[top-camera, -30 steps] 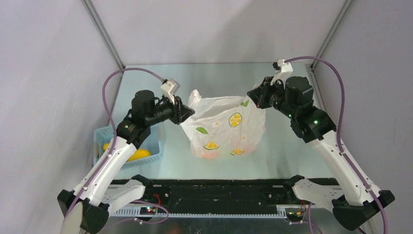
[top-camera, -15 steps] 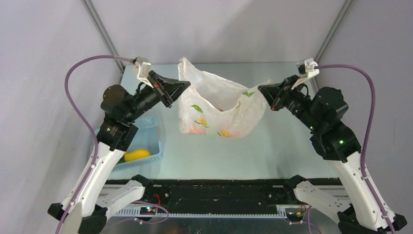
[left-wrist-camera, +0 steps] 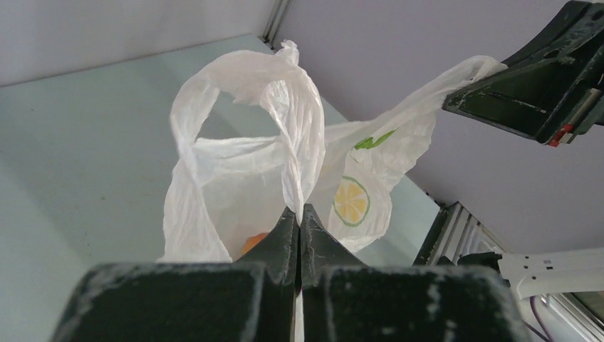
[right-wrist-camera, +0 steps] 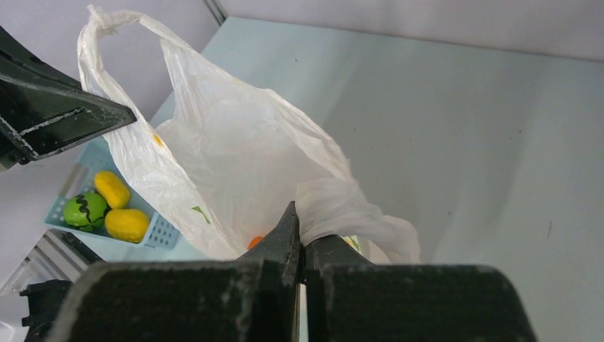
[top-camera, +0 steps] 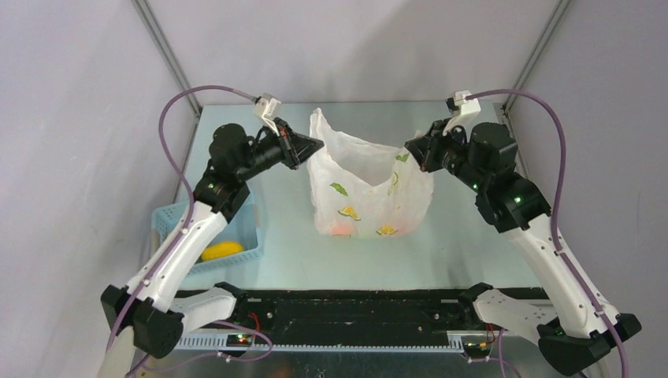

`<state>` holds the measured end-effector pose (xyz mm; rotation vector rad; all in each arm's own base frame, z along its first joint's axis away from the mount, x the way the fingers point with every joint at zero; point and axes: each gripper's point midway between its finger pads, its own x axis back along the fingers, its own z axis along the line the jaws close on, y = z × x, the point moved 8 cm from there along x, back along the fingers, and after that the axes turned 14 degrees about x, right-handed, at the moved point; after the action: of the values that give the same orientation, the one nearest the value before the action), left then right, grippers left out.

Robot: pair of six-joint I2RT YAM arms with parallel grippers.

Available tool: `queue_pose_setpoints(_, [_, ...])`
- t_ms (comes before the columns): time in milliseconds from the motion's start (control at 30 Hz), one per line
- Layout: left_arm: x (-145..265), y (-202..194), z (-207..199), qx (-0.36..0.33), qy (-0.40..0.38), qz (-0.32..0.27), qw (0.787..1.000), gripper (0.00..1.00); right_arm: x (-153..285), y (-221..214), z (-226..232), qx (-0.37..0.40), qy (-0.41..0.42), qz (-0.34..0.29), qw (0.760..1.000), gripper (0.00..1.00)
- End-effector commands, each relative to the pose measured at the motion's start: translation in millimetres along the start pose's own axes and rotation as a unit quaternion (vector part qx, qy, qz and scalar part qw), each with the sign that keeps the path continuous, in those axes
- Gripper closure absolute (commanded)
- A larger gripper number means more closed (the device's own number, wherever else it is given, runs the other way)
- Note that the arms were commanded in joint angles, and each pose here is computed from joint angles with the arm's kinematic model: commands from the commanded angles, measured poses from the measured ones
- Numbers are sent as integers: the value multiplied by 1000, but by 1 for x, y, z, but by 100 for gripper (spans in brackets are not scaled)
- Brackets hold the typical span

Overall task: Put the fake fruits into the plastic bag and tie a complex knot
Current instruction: Adjust the plastic bag at the center of the board.

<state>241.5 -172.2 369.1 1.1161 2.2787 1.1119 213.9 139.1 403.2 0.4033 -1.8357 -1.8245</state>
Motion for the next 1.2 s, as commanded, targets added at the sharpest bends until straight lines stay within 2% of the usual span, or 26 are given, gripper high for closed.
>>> queue_pose_setpoints(0, [-14, 7, 0, -15, -57, -4, 998, 100, 0, 2, -4, 11, -10, -3, 1000, 95])
queue_pose_setpoints(33, [-17, 8, 4, -14, -62, -3, 998, 100, 2, 1, -5, 11, -13, -1, 1000, 90])
queue_pose_setpoints(100, [-17, 5, 6, -11, -74, 2, 997, 100, 7, 0, -7, 15, -26, 2, 1000, 53])
queue_pose_setpoints(133, [-17, 4, 5, -13, -81, 3, 997, 100, 9, 0, -10, 16, -41, 3, 999, 43])
queue_pose_setpoints(167, [-16, 1, 8, -12, -81, 5, 997, 100, 14, -1, -11, 16, -51, 5, 999, 25])
queue_pose_setpoints(233, [-15, -4, 10, -14, -84, 11, 996, 100, 21, 0, -15, 24, -72, 3, 997, 10])
queue_pose_setpoints(300, [-13, -10, 10, -12, -98, 24, 995, 100, 30, 4, -17, 33, -84, -9, 996, 3])
queue_pose_setpoints(433, [-12, -16, 8, -10, -128, 38, 991, 100, 46, 19, -18, 56, -89, -52, 993, 1])
queue_pose_setpoints(500, [-11, -18, 6, -13, -137, 43, 990, 100, 52, 28, -13, 68, -66, -83, 992, 1])
queue_pose_setpoints(633, [-10, -19, 5, -18, -148, 54, 987, 100, 54, 45, 10, 85, 47, -138, 986, 1])
queue_pose_setpoints(700, [-9, -21, 3, -22, -157, 63, 985, 100, 45, 46, 28, 101, 154, -147, 972, 1])
queue_pose_setpoints(867, [-10, -25, 6, -37, -145, 80, 985, 100, 25, 61, 54, 93, 300, -187, 931, 1])
queue_pose_setpoints(900, [-10, -28, 8, -43, -141, 87, 985, 100, 15, 58, 57, 76, 323, -175, 927, 1])
queue_pose_setpoints(933, [-10, -29, 7, -47, -140, 89, 985, 100, 12, 65, 59, 78, 332, -189, 921, 1])
queue_pose_setpoints(1167, [-3, -44, 2, -125, -104, 115, 980, 100, -43, 58, 66, 59, 377, -123, 916, 1])
